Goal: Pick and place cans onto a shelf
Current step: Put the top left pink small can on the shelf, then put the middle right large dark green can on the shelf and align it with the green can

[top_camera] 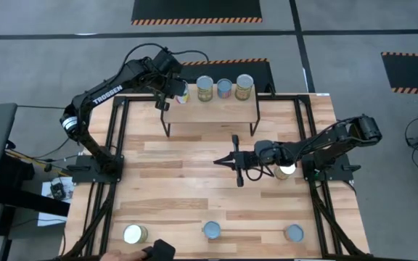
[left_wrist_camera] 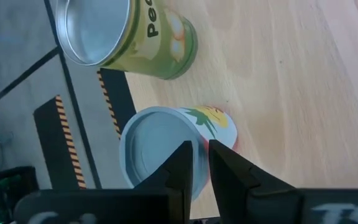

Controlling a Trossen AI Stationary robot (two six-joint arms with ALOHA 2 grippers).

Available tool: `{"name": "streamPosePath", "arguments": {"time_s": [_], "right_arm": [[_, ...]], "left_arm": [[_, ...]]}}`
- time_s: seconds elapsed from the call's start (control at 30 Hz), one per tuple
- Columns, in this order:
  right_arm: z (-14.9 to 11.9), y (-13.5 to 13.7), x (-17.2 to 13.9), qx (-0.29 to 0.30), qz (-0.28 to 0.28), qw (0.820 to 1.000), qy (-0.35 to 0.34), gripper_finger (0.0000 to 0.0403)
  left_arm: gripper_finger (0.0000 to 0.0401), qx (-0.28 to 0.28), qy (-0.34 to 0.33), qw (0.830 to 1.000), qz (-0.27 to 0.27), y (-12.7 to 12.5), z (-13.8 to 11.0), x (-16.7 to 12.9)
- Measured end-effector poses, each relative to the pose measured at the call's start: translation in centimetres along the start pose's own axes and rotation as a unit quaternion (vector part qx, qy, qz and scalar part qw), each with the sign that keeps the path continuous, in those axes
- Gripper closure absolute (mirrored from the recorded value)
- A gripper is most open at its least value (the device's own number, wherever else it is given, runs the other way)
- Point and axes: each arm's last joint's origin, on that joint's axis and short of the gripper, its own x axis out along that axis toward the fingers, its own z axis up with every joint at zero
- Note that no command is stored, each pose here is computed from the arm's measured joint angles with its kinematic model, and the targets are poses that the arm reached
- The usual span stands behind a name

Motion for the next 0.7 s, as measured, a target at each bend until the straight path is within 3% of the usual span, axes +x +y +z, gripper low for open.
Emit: {"name": "streamPosePath", "arguments": {"time_s": [0.2,0.47,0.7], "right_arm": [[0.0,0.0,0.0,0.0,0.0,1.0,0.0,0.0397],[0.1,0.4,0.0,-0.012,0.009,1.0,-0.003,0.0397],[0.1,0.4,-0.1,-0.017,0.008,1.0,-0.003,0.0397]], "left_arm": [[0.0358,0.002,-0.022,0.999,0.029,0.3,0.3,-0.9],[0.0358,-0.032,-0.074,0.992,0.099,-1.1,-0.2,-7.7],[0.0358,-0.106,-0.125,0.985,0.055,-3.1,-1.5,-9.5]]}}
